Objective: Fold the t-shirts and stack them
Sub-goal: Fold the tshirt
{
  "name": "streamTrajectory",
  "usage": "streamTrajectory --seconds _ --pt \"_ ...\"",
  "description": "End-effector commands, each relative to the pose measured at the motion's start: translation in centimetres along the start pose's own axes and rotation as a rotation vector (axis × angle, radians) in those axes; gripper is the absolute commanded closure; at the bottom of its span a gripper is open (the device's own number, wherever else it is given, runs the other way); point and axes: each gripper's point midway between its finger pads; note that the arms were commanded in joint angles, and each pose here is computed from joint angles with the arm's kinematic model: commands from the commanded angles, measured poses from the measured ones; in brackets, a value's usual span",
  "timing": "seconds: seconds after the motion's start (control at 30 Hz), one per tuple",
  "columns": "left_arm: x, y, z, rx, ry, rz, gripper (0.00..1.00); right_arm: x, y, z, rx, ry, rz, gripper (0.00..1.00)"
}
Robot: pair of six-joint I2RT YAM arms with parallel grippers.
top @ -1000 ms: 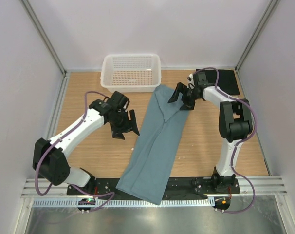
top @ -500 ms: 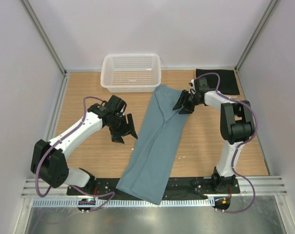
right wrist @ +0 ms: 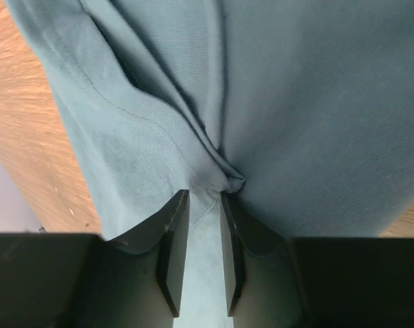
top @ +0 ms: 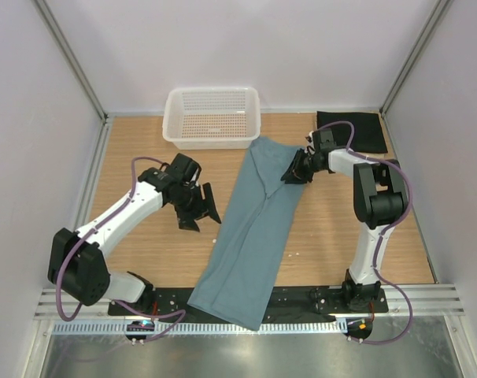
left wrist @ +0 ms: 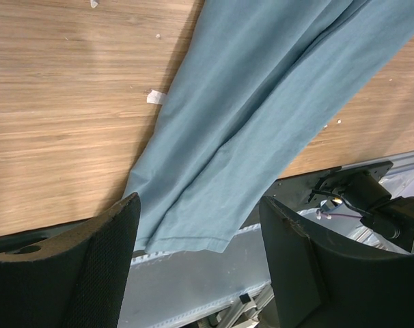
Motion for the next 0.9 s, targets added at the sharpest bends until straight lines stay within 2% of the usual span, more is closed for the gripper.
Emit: streamTrajectory --seconds 0.0,0.03,0.17,0.47,0.77,0.87 --pt "-0.3 1.1 0.1 -0.024 -0.022 -0.038 0.28 1.0 0.5 1.5 -0.047 0.011 0.01 0.69" --pt "-0.3 1.2 0.1 -0.025 -0.024 -0.037 0.28 1.0 0.7 1.6 -0.054 0.011 0.003 0.62" --pt "0.3 1.1 0.1 -0.024 -0.011 -0.036 0.28 0.5 0.6 1.6 -0.068 -0.014 -0.01 0.58" --pt "0.6 1.3 0.2 -0.015 -0.005 -0.044 0.28 0.1 0.4 3.3 -0.104 -0.058 -0.037 0.68" --pt "1.0 1.5 0.1 -0.012 0.001 -0.05 0.28 -1.0 -0.3 3.6 -0.113 -0.121 -0.058 0.66" --pt "1.0 1.6 0.2 -0.01 0.001 -0.052 0.28 -0.6 -0.7 3.7 -0.097 -0.115 -0.032 0.75"
Point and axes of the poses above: each gripper's point midway between its finger pads, its own y axis back along the fingers, its own x axis along the line the jaws close on, z = x × y, and after that the axes turned 6 degrees about -y, right-handed
